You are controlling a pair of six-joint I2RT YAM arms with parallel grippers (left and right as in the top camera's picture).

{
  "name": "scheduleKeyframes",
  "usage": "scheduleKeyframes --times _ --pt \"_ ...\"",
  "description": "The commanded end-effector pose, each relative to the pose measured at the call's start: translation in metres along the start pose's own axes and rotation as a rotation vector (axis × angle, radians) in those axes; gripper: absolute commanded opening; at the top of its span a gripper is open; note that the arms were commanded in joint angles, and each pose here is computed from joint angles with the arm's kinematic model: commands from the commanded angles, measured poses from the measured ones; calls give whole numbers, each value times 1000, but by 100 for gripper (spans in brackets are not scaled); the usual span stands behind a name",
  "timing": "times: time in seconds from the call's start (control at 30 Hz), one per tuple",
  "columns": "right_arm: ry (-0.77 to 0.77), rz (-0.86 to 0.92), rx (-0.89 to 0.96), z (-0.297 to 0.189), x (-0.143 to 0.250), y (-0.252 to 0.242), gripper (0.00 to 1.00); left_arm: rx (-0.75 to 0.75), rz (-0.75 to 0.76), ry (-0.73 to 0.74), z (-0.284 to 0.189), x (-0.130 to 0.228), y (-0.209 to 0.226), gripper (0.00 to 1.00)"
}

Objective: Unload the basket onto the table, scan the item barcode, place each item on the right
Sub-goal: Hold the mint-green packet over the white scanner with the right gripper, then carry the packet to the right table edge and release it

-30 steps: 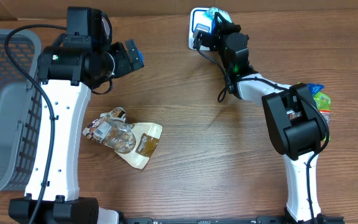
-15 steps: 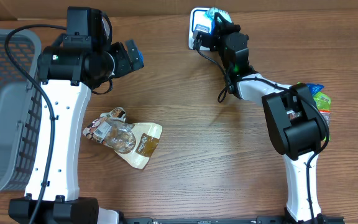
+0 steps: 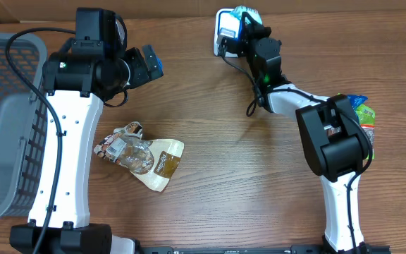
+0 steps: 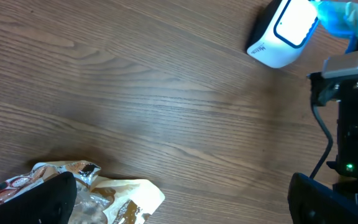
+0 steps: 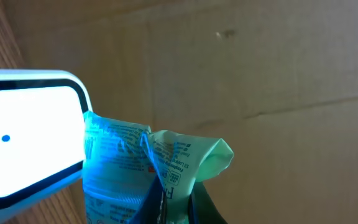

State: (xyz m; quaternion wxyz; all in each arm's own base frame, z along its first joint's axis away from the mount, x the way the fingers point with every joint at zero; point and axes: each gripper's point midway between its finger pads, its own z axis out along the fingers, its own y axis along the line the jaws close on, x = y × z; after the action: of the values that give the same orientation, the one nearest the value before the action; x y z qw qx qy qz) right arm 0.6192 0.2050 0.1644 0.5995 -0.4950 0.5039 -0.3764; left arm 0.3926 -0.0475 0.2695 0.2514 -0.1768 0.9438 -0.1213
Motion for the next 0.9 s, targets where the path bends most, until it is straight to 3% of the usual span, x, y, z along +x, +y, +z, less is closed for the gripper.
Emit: scheduleKeyframes --times 0.0,0.13,0.3,0.4,0.57,0.63,0.7,0.87 --pt "-29 5 114 -8 -25 -65 4 -7 -2 1 3 -1 0 100" --pt "10 8 92 -19 -34 -92 4 -7 -2 1 3 -1 0 100" --pt "40 41 -165 -54 -56 -88 4 -7 -2 1 3 -1 0 100" --pt "36 260 -210 -81 -77 -109 4 -7 -2 1 3 -1 0 100" --pt "43 792 -257 -120 -115 -134 4 -7 -2 1 3 -1 0 100" --pt "102 1018 -329 -136 -124 -124 4 -7 -2 1 3 -1 0 100" --pt "178 1129 -445 -153 -130 -99 4 -7 -2 1 3 -1 0 100" --pt "454 1035 -703 -205 -110 -28 4 -7 -2 1 3 -1 0 100"
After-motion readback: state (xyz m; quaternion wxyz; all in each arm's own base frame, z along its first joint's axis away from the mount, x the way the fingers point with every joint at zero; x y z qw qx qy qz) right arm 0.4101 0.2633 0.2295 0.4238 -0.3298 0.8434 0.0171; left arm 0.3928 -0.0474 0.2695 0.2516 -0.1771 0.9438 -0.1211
